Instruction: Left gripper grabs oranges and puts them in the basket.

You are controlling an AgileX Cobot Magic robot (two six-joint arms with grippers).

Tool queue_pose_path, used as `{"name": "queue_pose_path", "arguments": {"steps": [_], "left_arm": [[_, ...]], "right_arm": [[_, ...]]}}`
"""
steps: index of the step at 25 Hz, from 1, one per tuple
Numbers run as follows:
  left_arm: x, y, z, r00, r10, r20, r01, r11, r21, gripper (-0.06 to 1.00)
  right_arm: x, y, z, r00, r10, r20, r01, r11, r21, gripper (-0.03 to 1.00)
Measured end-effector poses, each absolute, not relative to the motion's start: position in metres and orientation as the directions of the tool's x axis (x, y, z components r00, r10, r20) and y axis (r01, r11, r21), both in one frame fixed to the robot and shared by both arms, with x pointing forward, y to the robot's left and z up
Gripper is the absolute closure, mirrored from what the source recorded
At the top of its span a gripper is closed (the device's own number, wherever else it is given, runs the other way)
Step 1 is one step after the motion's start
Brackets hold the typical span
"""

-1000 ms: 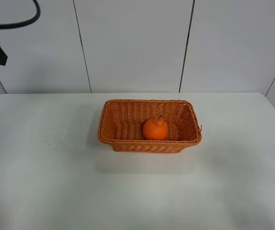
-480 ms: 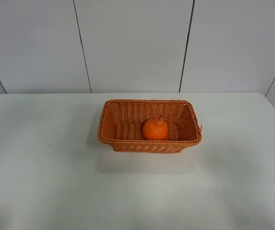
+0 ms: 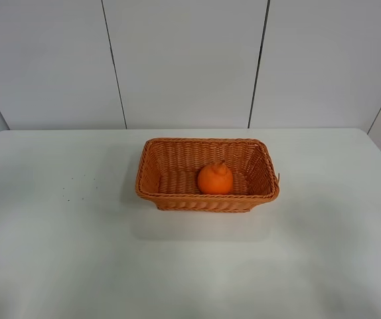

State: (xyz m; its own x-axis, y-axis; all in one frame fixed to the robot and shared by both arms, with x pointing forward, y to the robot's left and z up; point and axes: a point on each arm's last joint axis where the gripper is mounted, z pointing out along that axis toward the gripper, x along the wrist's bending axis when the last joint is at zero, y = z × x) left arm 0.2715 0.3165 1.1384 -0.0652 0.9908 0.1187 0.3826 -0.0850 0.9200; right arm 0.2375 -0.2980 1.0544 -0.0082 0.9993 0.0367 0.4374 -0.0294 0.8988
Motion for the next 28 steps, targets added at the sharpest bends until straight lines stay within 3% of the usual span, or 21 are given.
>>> {"name": "queue_pose_path", "arguments": {"steps": [7,21,28], "left_arm": [[0.264,0.314,1.126,-0.066,0.997,0.029,0.471,0.006,0.882,0.01],[0.206,0.318,1.127,-0.048,0.998,-0.034,0.198,0.042,0.979,0.02],[0.196,0.32,1.118,-0.045,0.999,0.0,0.206,0.009,0.979,0.02]], "right_arm": [[0.237,-0.298,1.054,-0.008,0.999,0.037,0.437,-0.029,0.899,0.27],[0.237,-0.298,1.054,-0.008,0.999,0.037,0.437,-0.029,0.899,0.27],[0.237,-0.298,1.054,-0.008,0.999,0.037,0.437,-0.029,0.899,0.27]]}}
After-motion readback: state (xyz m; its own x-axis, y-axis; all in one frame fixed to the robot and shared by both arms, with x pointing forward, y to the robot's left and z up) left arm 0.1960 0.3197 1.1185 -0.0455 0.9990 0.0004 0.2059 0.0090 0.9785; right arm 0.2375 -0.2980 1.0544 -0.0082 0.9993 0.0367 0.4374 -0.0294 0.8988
